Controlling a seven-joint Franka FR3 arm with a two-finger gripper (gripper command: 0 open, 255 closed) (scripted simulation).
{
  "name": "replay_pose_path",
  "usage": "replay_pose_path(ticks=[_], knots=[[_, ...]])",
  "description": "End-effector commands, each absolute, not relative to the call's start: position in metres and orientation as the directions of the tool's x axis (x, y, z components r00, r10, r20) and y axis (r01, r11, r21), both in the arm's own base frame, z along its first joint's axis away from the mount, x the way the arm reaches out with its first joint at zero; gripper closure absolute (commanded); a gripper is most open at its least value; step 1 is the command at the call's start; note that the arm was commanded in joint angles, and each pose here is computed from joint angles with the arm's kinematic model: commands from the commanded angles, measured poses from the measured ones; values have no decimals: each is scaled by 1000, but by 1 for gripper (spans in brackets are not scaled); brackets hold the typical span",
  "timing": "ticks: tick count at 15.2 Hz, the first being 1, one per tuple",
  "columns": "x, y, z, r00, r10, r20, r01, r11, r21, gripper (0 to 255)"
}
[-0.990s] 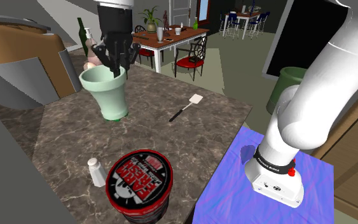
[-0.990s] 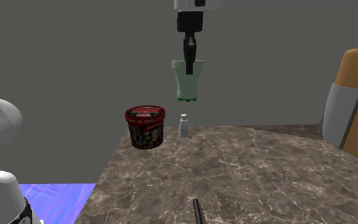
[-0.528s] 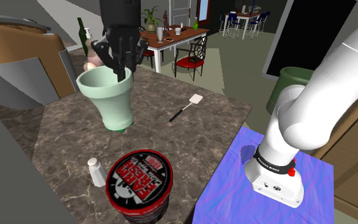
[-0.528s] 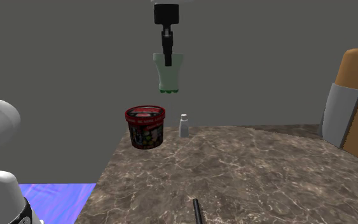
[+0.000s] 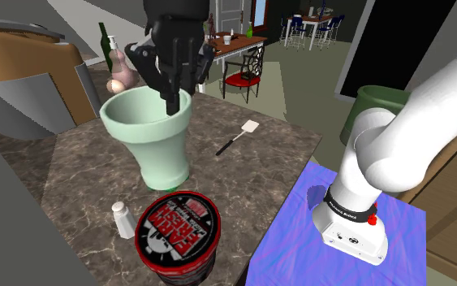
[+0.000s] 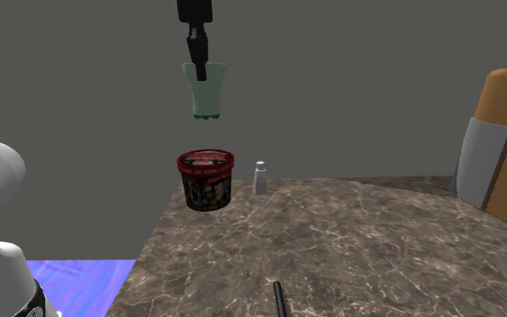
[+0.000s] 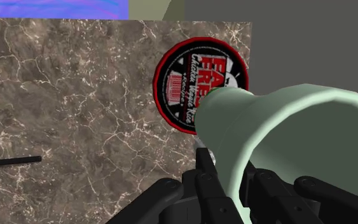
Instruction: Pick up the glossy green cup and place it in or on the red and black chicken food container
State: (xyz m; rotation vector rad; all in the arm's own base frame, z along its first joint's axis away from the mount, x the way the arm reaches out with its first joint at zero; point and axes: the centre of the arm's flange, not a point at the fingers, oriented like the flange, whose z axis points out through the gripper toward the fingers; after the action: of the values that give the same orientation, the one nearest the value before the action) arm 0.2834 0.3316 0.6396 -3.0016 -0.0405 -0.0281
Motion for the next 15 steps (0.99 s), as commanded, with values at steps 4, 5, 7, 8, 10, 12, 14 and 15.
replay_pose_path(ticks=[4, 5, 7, 8, 10, 12, 14, 15], knots=[[270, 337, 620, 999, 25, 20, 27, -990, -139, 255], [270, 337, 614, 999, 25, 20, 27, -990, -139, 255], [270, 337, 604, 999, 25, 20, 27, -990, -139, 255], [270, 337, 598, 999, 25, 20, 27, -990, -139, 255], [270, 337, 588, 999, 25, 20, 27, -990, -139, 255], [270, 337, 577, 999, 25, 20, 27, -990, -139, 255], [270, 337, 567, 999, 25, 20, 27, -990, -139, 255], [270, 337, 562, 999, 25, 20, 27, -990, -139, 255]])
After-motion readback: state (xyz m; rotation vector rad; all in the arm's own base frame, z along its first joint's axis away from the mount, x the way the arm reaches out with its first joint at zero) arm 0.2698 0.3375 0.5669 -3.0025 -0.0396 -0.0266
